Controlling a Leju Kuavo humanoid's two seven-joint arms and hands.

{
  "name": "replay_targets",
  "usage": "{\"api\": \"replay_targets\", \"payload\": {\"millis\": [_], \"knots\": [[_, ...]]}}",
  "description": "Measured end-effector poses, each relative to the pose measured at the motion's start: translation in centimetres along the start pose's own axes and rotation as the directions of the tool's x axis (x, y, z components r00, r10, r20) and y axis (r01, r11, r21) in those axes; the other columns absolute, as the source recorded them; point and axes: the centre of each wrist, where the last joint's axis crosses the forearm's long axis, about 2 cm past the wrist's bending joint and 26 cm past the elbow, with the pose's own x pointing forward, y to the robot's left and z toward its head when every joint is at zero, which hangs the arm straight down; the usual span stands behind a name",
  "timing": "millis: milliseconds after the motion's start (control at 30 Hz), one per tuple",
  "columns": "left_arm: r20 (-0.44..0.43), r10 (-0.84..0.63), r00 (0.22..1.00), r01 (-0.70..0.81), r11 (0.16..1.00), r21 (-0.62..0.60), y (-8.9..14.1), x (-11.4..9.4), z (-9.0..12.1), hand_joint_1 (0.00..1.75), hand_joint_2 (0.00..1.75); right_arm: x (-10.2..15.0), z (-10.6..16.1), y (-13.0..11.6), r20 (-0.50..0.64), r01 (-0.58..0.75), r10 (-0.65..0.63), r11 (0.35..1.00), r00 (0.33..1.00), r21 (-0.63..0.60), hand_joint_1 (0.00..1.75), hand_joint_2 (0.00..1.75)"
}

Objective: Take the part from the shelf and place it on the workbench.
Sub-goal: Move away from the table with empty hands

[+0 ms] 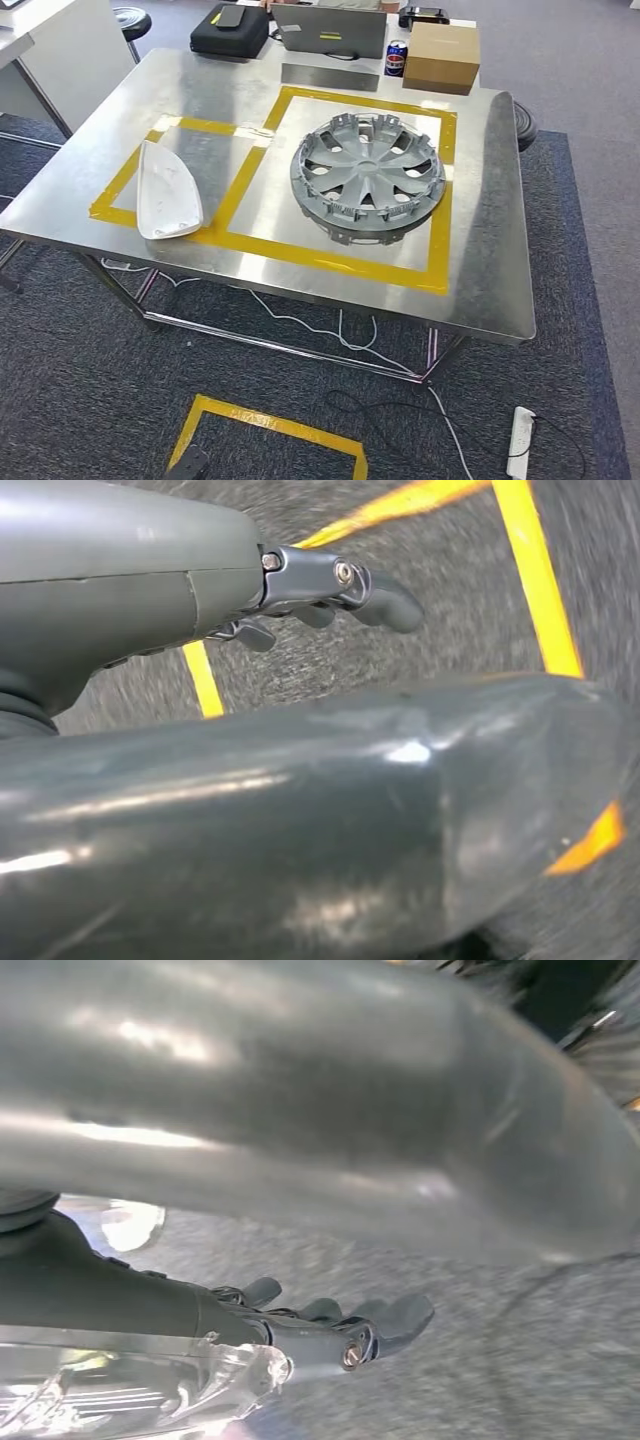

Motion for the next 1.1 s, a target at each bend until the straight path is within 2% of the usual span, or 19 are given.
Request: {"api": "replay_targets", "payload": {"millis": [133,267,400,467,567,867,1033,1100], "knots": [[-0.009,0.158,0.987,-0.157,0.985,0.064,0.7,-0.8,0.3,0.00,0.00,-0.6,0.1,0.2,0.083,0.006,-0.007,1.000,0.997,0.019,0.00,0.00],[0.029,0.250,0.968,-0.251,0.963,0.094,1.2,-1.1,0.4,0.00,0.00,-0.6,0.1,0.4,0.092,0.033,-0.038,0.998,0.995,0.050,0.00,0.00],[0.091,0.345,0.934,-0.353,0.930,0.106,0.9,-1.1,0.4,0.00,0.00,-0.4,0.1,0.4,0.110,0.205,-0.217,0.972,0.970,0.111,0.00,0.00],[0.086,0.367,0.926,-0.375,0.920,0.112,0.6,-1.2,0.5,0.00,0.00,-0.1,0.0,0.4,0.139,0.269,-0.284,0.956,0.949,0.114,0.00,0.00],[0.070,0.373,0.925,-0.379,0.918,0.115,0.4,-1.2,0.5,0.00,0.00,-0.1,0.0,0.4,0.150,0.304,-0.319,0.946,0.936,0.114,0.00,0.00],[0.034,0.361,0.932,-0.363,0.927,0.095,-0.2,-1.1,0.5,0.00,0.00,-0.2,0.0,0.1,0.165,0.311,-0.324,0.945,0.931,0.100,0.00,0.00],[-0.011,0.298,0.955,-0.297,0.954,0.041,-0.4,-0.4,0.2,0.00,0.00,0.0,-0.1,-0.5,0.121,0.214,-0.215,0.977,0.969,0.022,0.00,0.00],[-0.013,0.320,0.947,-0.319,0.947,0.034,-0.6,-0.5,0.2,0.00,0.00,-0.3,-0.1,-0.5,0.087,0.196,-0.195,0.980,0.977,-0.010,0.00,0.00]]}}
